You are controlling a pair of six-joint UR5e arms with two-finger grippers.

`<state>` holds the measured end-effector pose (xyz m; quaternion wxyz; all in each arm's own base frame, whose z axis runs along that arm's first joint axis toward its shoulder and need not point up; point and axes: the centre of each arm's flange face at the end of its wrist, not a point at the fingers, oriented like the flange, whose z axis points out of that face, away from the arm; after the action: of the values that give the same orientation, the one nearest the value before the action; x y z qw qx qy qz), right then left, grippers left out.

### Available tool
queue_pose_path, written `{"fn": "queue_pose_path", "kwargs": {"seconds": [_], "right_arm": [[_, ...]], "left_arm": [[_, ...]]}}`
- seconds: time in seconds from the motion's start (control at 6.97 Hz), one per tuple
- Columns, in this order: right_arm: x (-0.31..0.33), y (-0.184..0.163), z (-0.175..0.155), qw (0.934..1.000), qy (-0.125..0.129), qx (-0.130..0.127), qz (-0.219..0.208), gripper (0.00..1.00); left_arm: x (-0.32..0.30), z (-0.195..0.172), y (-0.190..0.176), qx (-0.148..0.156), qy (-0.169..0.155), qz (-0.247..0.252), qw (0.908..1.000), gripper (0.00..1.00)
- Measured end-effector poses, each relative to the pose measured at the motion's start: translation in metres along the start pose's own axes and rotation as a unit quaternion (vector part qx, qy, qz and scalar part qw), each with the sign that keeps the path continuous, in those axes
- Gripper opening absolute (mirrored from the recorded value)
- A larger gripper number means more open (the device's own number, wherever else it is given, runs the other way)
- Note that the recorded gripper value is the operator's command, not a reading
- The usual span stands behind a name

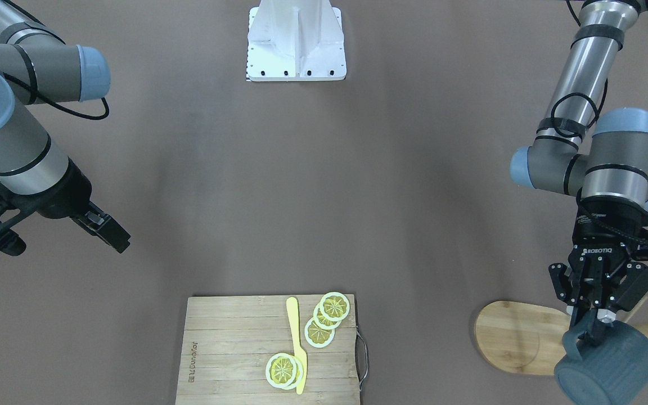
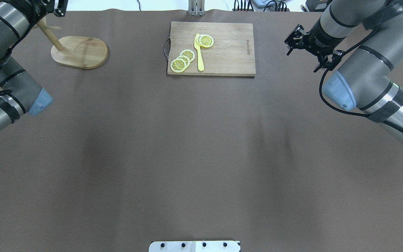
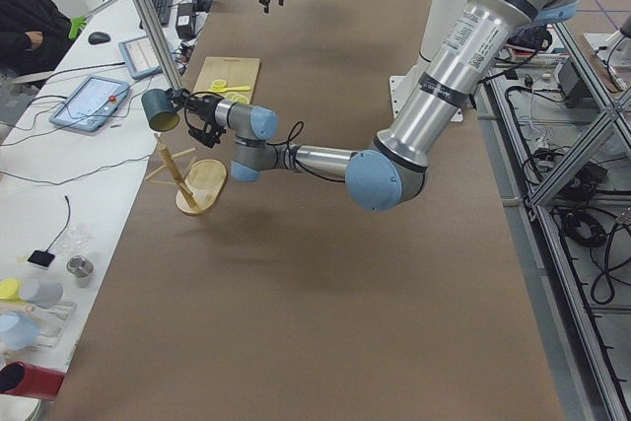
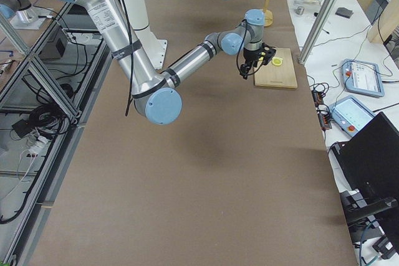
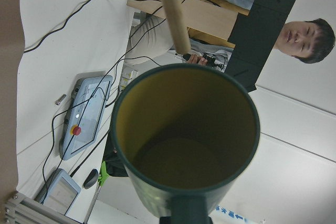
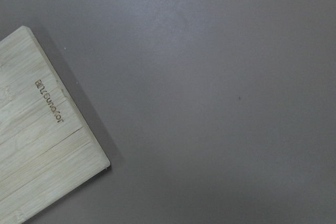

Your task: Hang cup on storage rack

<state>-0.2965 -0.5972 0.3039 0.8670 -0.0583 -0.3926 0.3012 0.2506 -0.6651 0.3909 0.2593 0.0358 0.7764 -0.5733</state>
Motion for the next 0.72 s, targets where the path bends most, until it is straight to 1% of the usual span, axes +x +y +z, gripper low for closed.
{"fn": "queue_pose_path", "kwargs": {"seconds": [0.72], "right_arm": [[-0.003, 0.006, 0.004, 1.0, 0.002, 0.001, -0.005, 1.0]], "left_arm": [[0.008, 0.0, -0.024, 0.021, -0.001, 0.007, 0.9998, 0.0]]}}
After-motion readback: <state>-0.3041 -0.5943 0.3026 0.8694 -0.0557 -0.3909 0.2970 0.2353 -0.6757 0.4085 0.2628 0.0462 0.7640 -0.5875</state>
